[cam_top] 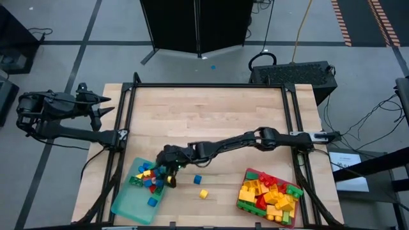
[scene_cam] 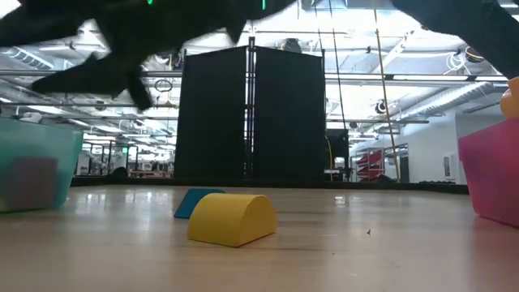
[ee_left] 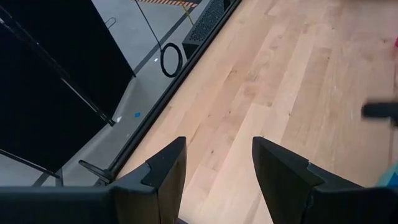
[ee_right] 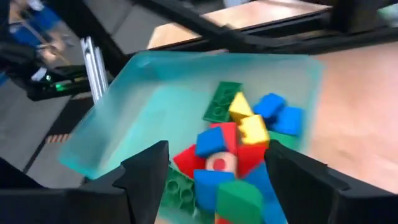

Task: Sort blocks by size
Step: Put the blue block into the blue bin

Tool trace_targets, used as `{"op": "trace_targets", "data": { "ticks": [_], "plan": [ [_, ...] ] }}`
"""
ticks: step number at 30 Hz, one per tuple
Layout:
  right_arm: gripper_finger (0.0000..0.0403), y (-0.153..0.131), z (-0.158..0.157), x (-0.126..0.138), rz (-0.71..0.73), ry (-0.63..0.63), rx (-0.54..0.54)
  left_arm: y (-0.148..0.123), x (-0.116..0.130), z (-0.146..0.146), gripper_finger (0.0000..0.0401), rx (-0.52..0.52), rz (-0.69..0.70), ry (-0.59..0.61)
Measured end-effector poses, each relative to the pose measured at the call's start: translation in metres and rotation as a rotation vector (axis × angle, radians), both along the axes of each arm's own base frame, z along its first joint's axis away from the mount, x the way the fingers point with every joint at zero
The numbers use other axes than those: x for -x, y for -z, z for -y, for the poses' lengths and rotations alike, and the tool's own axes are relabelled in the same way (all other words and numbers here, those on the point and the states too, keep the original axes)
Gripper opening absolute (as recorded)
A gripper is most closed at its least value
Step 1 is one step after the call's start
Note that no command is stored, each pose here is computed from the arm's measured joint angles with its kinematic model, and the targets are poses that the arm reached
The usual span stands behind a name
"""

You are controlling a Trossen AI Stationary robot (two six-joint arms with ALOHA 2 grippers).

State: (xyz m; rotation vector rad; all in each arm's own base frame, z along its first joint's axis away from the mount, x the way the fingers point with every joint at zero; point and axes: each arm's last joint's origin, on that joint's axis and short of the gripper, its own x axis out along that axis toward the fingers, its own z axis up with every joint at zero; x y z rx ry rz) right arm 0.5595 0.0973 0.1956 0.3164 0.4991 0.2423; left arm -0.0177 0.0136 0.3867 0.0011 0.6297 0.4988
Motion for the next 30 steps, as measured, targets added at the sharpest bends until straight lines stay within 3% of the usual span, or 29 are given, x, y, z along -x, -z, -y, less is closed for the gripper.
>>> {"op": "trace_targets", "data": {
  "ticks": [4, 6, 11, 14, 21, 30],
  "plan": [
    [0.0255, -0.059, 0.01, 0.019, -0.152, 0.069, 0.005, 0.0, 0.0, 0.0, 0.0187, 0.0, 0.0, 0.0],
    [0.0252, -0.069, 0.009, 0.031, -0.274, 0.092, 0.031, 0.0, 0.0, 0.0, 0.0187, 0.0, 0.0, 0.0],
    [0.0249, -0.033, -0.017, 0.069, -0.702, 0.013, 0.169, 0.0, 0.0, 0.0, 0.0187, 0.0, -0.001, 0.0],
    [0.0249, -0.026, -0.036, 0.088, -0.782, -0.115, 0.297, 0.0, 0.0, 0.0, 0.0187, -0.003, -0.003, 0.002],
    [0.0249, -0.008, -0.069, 0.092, -0.595, -0.536, 0.613, 0.0, 0.0, 0.0, 0.0187, -0.005, -0.004, 0.004],
    [0.0249, -0.01, -0.059, 0.083, -0.5, -0.576, 0.701, 0.0, 0.0, 0.0, 0.0187, 0.016, 0.009, -0.014]
  ]
}}
